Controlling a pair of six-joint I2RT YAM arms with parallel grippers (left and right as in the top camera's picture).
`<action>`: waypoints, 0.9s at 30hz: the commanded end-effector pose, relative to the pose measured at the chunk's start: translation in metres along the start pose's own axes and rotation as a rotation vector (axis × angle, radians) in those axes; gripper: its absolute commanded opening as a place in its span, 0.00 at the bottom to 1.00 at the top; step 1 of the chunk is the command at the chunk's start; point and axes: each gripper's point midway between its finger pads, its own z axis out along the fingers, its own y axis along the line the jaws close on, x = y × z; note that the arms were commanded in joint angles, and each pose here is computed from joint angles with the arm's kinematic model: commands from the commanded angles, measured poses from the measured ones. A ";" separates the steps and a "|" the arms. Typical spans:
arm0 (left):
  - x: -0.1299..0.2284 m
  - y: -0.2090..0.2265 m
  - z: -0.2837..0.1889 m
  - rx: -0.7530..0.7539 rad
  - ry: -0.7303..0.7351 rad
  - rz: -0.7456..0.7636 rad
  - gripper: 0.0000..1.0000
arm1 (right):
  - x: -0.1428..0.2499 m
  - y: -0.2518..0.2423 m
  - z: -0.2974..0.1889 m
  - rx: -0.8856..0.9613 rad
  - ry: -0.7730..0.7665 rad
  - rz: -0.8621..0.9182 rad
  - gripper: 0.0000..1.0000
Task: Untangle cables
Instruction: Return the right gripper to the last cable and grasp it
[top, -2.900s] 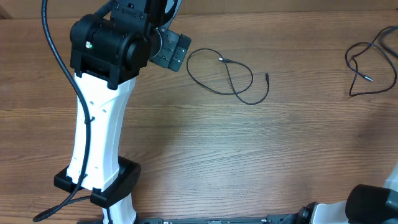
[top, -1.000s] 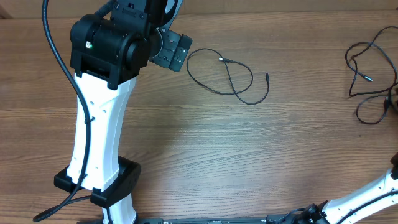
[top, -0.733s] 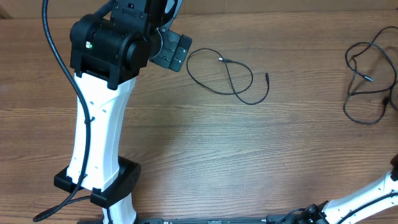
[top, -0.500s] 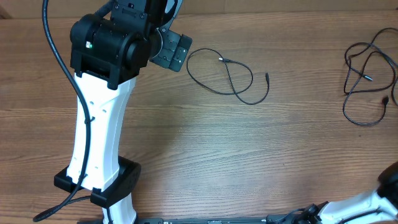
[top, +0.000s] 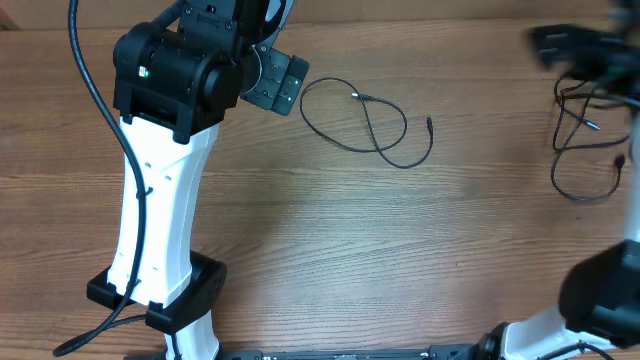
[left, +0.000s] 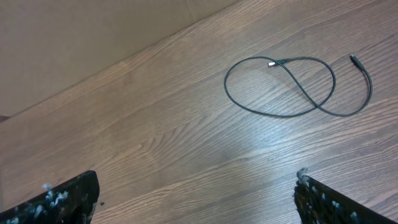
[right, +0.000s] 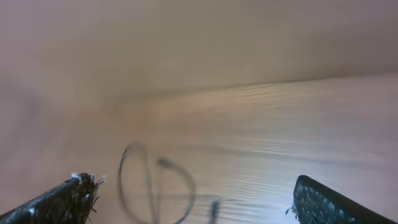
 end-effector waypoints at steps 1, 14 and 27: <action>0.001 -0.001 0.005 0.009 0.011 -0.015 1.00 | 0.017 0.053 0.041 -0.059 0.085 -0.218 1.00; 0.001 -0.001 0.005 0.009 0.011 -0.015 1.00 | 0.168 0.192 0.179 -0.288 0.478 -0.356 0.81; 0.001 -0.001 0.005 0.009 0.011 -0.015 1.00 | 0.166 0.124 0.223 0.104 0.449 -0.282 0.84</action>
